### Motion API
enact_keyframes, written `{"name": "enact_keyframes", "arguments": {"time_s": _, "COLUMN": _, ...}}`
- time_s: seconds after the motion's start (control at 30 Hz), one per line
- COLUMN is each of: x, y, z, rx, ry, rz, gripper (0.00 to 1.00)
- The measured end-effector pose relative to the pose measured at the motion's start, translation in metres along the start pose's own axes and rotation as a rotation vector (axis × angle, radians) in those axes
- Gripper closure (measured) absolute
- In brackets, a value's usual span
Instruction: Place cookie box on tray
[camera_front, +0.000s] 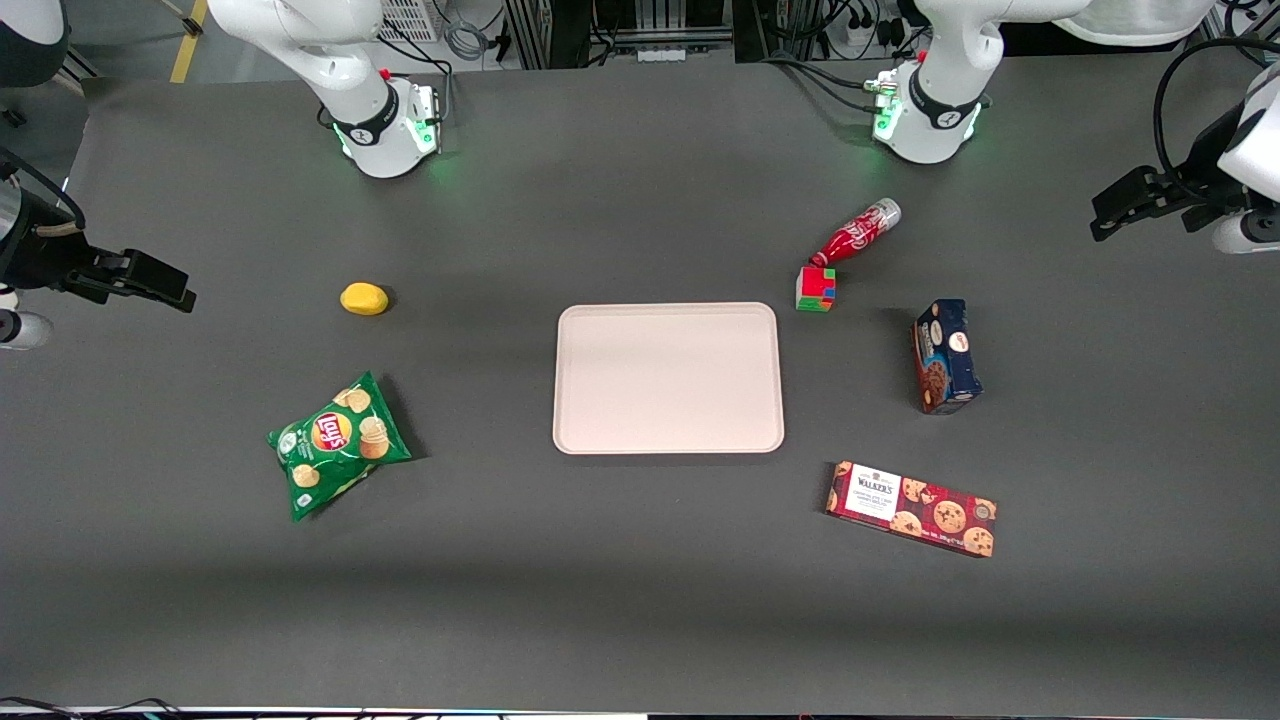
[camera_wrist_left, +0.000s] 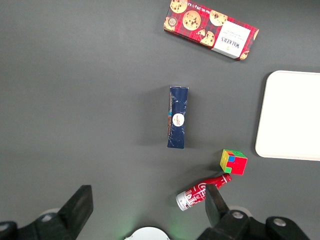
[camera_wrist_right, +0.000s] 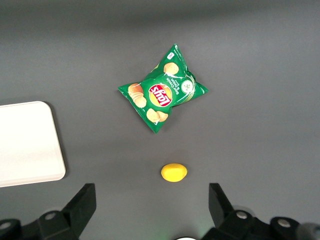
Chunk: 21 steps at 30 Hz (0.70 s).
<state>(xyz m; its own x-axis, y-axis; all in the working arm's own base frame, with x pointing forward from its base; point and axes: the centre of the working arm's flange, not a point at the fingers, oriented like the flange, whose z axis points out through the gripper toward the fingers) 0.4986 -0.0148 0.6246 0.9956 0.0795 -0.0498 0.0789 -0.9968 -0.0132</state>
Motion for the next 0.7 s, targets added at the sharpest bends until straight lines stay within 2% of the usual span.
{"name": "enact_keyframes", "arguments": {"time_s": 0.3, "x": 0.0, "y": 0.0, "z": -0.001, "rx": 0.0, "ry": 0.002, "rz": 0.0, "gripper": 0.0}}
{"name": "enact_keyframes", "arguments": {"time_s": 0.5, "x": 0.006, "y": 0.001, "z": -0.002, "rx": -0.002, "ry": 0.025, "rz": 0.001, "gripper": 0.0}}
{"name": "enact_keyframes", "arguments": {"time_s": 0.63, "x": 0.026, "y": 0.007, "z": 0.02, "rx": 0.0, "ry": 0.03, "rz": 0.009, "gripper": 0.0}}
{"name": "enact_keyframes", "arguments": {"time_s": 0.7, "x": 0.043, "y": 0.017, "z": 0.044, "rx": 0.004, "ry": 0.018, "rz": 0.025, "gripper": 0.0}}
